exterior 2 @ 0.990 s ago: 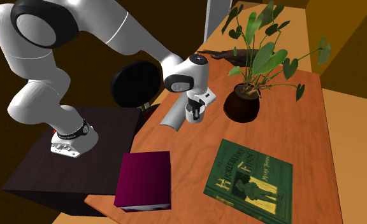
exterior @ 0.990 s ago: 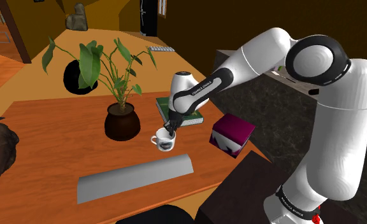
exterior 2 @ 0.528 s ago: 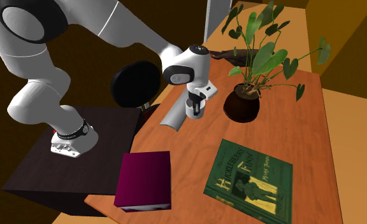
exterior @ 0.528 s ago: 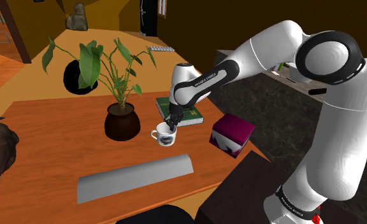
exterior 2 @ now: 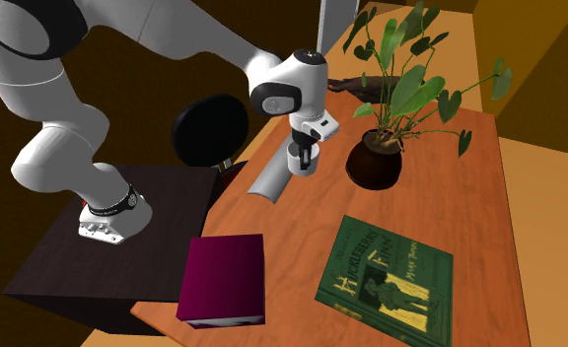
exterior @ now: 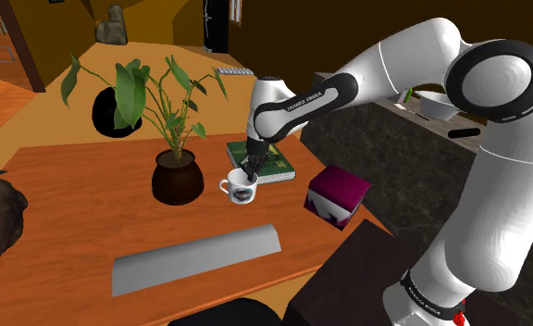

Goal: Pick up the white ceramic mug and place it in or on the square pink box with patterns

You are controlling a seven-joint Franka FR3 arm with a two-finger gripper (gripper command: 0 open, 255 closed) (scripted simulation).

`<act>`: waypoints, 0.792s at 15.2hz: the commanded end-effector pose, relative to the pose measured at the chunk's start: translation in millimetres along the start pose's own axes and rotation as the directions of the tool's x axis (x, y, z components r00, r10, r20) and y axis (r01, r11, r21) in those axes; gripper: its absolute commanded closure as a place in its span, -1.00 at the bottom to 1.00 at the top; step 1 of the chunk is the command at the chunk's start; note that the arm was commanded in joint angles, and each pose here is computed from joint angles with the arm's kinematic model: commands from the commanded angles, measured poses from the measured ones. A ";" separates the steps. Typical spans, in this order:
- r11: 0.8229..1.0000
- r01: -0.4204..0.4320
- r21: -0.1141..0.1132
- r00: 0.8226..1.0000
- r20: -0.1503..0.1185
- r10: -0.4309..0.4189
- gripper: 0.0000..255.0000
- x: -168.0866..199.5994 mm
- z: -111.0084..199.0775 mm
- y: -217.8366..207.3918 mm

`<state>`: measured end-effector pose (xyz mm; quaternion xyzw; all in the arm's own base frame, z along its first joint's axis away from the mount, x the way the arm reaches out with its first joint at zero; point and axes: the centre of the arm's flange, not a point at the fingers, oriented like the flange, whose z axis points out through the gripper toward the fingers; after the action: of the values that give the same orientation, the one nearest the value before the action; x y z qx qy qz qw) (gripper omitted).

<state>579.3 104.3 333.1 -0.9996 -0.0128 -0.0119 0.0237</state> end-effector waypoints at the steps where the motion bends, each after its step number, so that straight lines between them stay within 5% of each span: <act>1: 1.000 0.000 0.000 1.000 0.000 0.000 1.00 -0.4 -9.6 0.1; 12: 1.000 0.000 0.000 1.000 0.000 0.000 1.00 1.0 -67.6 -2.6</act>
<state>578.0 104.4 395.9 -0.9996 -0.0128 -0.0118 0.0237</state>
